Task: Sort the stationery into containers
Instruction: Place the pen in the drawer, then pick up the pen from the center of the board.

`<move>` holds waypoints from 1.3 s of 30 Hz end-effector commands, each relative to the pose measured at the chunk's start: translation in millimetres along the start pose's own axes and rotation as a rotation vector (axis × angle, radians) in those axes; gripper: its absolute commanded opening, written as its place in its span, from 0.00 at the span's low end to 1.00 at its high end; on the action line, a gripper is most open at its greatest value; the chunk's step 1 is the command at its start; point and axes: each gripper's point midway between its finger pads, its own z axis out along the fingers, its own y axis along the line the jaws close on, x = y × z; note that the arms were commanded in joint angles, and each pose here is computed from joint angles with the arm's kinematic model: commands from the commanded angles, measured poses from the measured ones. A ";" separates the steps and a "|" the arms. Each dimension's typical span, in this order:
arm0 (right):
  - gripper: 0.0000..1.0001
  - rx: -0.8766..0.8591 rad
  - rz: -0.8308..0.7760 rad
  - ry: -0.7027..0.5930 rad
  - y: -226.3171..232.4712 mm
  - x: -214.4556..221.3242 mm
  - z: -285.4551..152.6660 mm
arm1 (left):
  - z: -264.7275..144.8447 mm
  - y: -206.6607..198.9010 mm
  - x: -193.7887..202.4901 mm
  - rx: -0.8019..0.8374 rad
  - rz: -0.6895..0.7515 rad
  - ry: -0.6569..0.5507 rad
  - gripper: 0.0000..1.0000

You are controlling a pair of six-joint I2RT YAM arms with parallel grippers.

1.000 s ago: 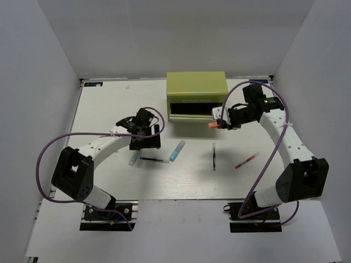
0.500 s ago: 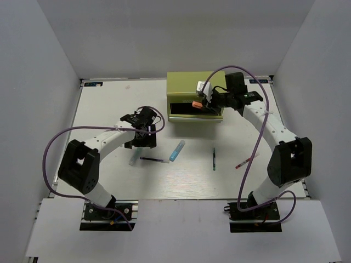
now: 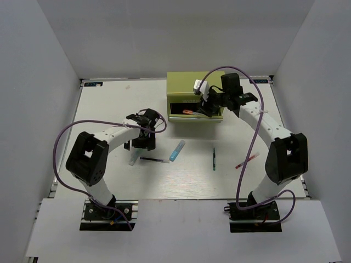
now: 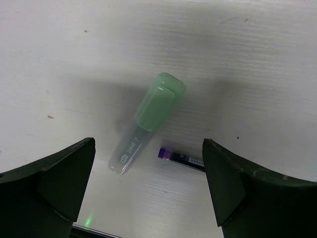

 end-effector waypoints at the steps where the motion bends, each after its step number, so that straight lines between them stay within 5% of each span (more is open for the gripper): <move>1: 0.65 -0.003 0.005 -0.094 6.0 -27.8 -15.9 | -1.8 2.2 -14.5 -0.023 -0.005 -0.034 0.99; 5: 0.65 -0.027 0.015 -0.120 28.1 -30.3 -29.3 | 10.1 -1.5 -4.2 -0.009 -0.002 0.011 0.95; 11: 0.64 -0.027 -0.002 -0.133 45.7 -26.5 -41.3 | 19.5 -9.9 2.6 0.078 -0.004 0.044 0.70; 21: 0.64 -0.037 0.009 -0.139 62.3 -20.7 -48.7 | 33.2 -17.3 16.4 0.181 -0.018 0.115 0.57; 23: 0.67 -0.040 0.011 -0.136 64.1 -19.4 -49.0 | 36.8 -16.1 24.0 0.192 -0.025 0.137 0.51; 25: 0.90 -0.040 0.013 -0.132 64.9 -18.3 -49.4 | 36.2 -19.0 23.1 0.213 -0.030 0.126 0.48; 27: 0.90 -0.049 0.025 -0.130 67.9 -17.7 -50.1 | 35.4 -20.9 23.9 0.224 -0.030 0.131 0.38; 34: 0.90 -0.035 0.130 -0.103 75.9 -6.7 -51.0 | 2.7 -23.1 -16.8 0.280 -0.056 -0.018 0.27; 39: 0.90 -0.044 0.164 -0.089 82.1 0.9 -52.2 | -64.7 -48.8 -77.2 0.505 0.001 -0.263 0.24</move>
